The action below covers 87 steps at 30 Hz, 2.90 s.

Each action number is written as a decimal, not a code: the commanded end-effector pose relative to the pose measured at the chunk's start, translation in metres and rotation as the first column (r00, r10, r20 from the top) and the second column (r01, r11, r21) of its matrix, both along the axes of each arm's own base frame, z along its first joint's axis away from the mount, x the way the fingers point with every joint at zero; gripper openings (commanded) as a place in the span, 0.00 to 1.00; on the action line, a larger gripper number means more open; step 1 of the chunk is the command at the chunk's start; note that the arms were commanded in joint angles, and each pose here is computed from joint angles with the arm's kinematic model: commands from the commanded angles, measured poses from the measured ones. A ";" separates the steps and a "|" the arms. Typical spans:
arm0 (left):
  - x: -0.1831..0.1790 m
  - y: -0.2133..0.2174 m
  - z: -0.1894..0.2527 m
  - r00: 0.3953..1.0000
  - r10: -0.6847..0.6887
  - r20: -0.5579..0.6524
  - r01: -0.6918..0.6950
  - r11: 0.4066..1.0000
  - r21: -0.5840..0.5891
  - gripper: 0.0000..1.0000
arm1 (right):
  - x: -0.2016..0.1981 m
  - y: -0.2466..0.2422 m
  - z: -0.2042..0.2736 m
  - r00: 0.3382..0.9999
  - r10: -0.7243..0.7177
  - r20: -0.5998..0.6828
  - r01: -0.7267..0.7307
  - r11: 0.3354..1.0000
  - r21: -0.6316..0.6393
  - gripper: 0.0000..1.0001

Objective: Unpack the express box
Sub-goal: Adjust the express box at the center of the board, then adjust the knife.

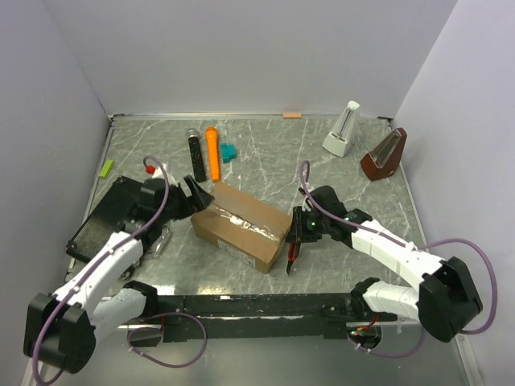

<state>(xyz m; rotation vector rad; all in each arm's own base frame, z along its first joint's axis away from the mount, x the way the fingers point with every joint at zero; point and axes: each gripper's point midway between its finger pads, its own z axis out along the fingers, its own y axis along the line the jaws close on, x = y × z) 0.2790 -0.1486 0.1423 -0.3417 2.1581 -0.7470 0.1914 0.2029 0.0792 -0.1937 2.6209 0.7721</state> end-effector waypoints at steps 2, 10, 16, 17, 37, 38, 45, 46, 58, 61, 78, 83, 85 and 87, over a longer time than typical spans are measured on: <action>0.031 0.003 0.019 1.000 -0.015 0.015 0.014 1.000 0.008 0.91 | 0.009 -0.005 0.033 0.993 0.000 0.122 0.001 1.000 -0.005 0.00; 0.035 -0.015 -0.009 0.982 -0.174 -0.068 0.176 0.984 0.023 0.81 | 0.012 -0.002 0.064 0.975 -0.010 0.223 -0.006 0.998 0.070 0.00; 0.032 -0.021 -0.014 0.973 -0.218 -0.073 0.219 0.976 0.013 0.75 | 0.023 0.011 0.120 0.919 -0.008 0.394 -0.067 0.982 0.175 0.00; 0.031 -0.020 -0.016 0.974 -0.213 -0.082 0.215 0.977 0.017 0.74 | 0.023 0.013 0.131 0.904 -0.006 0.428 -0.083 0.978 0.189 0.00; -0.067 -0.088 0.142 0.682 -0.477 0.555 0.676 0.701 -0.229 0.96 | -0.005 0.075 0.286 0.774 -0.044 0.632 -0.469 0.631 0.618 0.00; -0.072 -0.093 0.144 0.663 -0.489 0.568 0.691 0.691 -0.212 0.96 | -0.004 0.076 0.289 0.773 -0.049 0.633 -0.470 0.625 0.623 0.00; -0.089 -0.111 0.171 0.583 -0.500 0.641 0.740 0.652 -0.164 0.96 | 0.001 0.084 0.295 0.746 -0.044 0.665 -0.476 0.664 0.577 0.00; -0.089 -0.114 0.172 0.581 -0.503 0.640 0.745 0.645 -0.169 0.96 | 0.003 0.085 0.294 0.735 -0.042 0.677 -0.477 0.677 0.561 0.00; -0.117 -0.141 0.178 0.428 -0.566 0.705 0.863 0.488 -0.132 0.98 | -0.004 0.103 0.300 0.707 -0.019 0.707 -0.508 0.682 0.527 0.00; -0.122 -0.142 0.179 0.405 -0.577 0.710 0.878 0.461 -0.127 0.99 | -0.005 0.104 0.299 0.709 -0.018 0.705 -0.509 0.679 0.529 0.00; -0.136 -0.163 0.174 0.325 -0.627 0.708 0.929 0.353 -0.114 0.62 | -0.012 0.112 0.297 0.722 -0.026 0.691 -0.508 0.659 0.555 0.00; -0.140 -0.163 0.176 0.303 -0.629 0.717 0.938 0.328 -0.108 0.20 | -0.016 0.112 0.290 0.722 -0.004 0.692 -0.515 0.665 0.541 0.00; -0.140 -0.162 0.175 0.303 -0.631 0.714 0.937 0.335 -0.102 0.07 | -0.018 0.110 0.287 0.718 0.003 0.696 -0.517 0.672 0.530 0.00; -0.142 -0.160 0.174 0.304 -0.634 0.711 0.935 0.340 -0.097 0.01 | -0.019 0.107 0.283 0.718 0.011 0.696 -0.512 0.685 0.518 0.00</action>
